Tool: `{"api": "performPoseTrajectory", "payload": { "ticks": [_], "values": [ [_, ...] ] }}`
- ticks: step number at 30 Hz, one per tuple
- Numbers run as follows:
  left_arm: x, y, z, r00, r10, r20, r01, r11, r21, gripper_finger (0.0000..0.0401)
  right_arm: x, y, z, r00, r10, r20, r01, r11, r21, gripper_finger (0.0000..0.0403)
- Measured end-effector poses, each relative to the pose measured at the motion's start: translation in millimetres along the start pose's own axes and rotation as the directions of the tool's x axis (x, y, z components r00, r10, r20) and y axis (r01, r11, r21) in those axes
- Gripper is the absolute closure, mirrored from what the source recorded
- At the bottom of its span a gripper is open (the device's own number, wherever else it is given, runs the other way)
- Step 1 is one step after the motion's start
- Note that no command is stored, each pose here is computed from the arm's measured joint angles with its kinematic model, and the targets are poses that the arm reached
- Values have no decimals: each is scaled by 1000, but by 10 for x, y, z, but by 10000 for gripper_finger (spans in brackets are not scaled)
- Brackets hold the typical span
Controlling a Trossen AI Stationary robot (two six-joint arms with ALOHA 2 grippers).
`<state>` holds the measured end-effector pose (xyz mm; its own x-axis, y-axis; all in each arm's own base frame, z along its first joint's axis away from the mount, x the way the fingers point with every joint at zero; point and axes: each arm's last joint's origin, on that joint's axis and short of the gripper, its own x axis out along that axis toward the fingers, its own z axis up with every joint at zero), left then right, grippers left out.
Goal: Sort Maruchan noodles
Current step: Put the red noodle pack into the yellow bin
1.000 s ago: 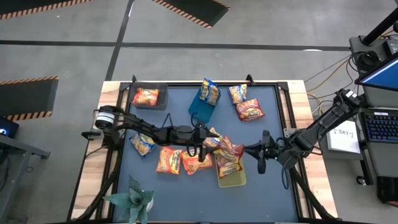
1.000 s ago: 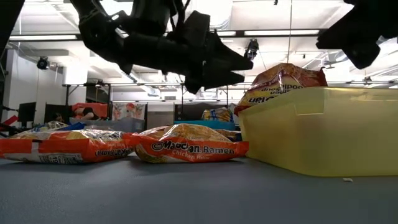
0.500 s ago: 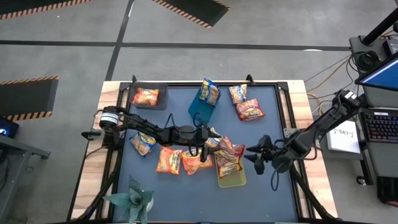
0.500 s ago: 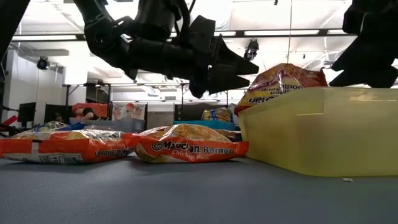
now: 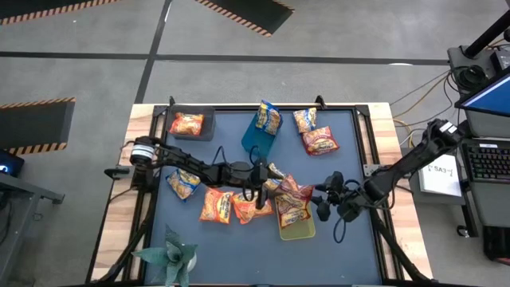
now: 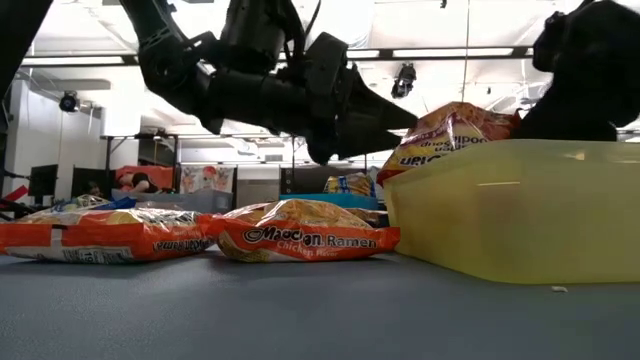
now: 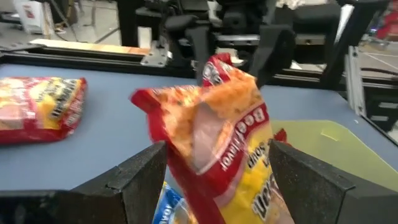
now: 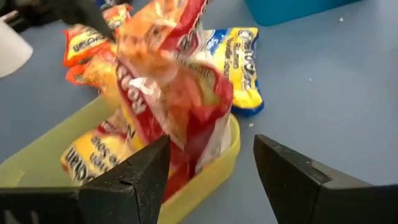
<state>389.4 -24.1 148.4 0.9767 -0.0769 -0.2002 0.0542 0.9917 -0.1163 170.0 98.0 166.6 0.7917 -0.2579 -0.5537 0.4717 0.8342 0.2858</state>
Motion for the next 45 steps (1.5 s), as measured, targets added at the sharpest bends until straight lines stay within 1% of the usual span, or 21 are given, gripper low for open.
{"api": "performPoseTrajectory", "payload": {
  "ticks": [5, 8, 13, 15, 17, 24, 26, 32, 35, 36, 41, 43, 45],
  "values": [
    [85, 6, -44, 1000, -1, -6, 1, 1000, -22, 136, 76, 28, 58, 999, 15, 37, -13, 999, -38, 183],
    [136, 1, -59, 1000, -27, -12, 27, 999, -25, 137, 91, 28, 87, 999, 20, 46, -18, 999, -50, 183],
    [152, -8, -47, 999, -48, -8, 48, 999, -25, 152, 89, 35, 109, 998, 29, 58, -24, 997, -77, 188],
    [151, -7, -55, 999, -48, -16, 47, 999, -26, 159, 86, 46, 120, 997, 36, 63, -30, 995, -90, 204],
    [152, -7, -56, 999, -48, -16, 47, 999, -26, 165, 84, 53, 127, 997, 37, 64, -30, 993, -111, 231],
    [145, -28, -47, 995, -101, -21, 100, 995, -22, 179, 64, 103, 180, 996, 53, 71, -37, 977, -209, 355],
    [142, -30, -38, 994, -104, -21, 104, 995, -13, 182, 55, 127, 207, 995, 59, 76, -39, 970, -239, 382],
    [95, -45, 42, 994, -104, -39, 106, 994, 29, 187, 14, 215, 316, 994, 66, 87, -33, 942, -333, 390],
    [64, -64, 83, 993, -106, -59, 109, 993, 54, 187, -11, 244, 363, 996, 51, 76, -14, 908, -419, 390],
    [57, -68, 86, 992, -106, -68, 110, 992, 58, 187, -18, 251, 377, 996, 46, 72, -7, 887, -461, 390],
    [31, -101, 81, 988, -106, -112, 115, 991, 71, 187, -32, 273, 410, 996, 45, 72, 15, 743, -669, 392],
    [21, -107, 86, 987, -105, -123, 114, 991, 70, 187, -29, 278, 414, 996, 44, 74, 25, 679, -734, 393],
    [9, -107, 94, 986, -100, -135, 111, 991, 70, 187, -19, 275, 407, 996, 29, 83, 46, 630, -775, 394]
  ]
}}
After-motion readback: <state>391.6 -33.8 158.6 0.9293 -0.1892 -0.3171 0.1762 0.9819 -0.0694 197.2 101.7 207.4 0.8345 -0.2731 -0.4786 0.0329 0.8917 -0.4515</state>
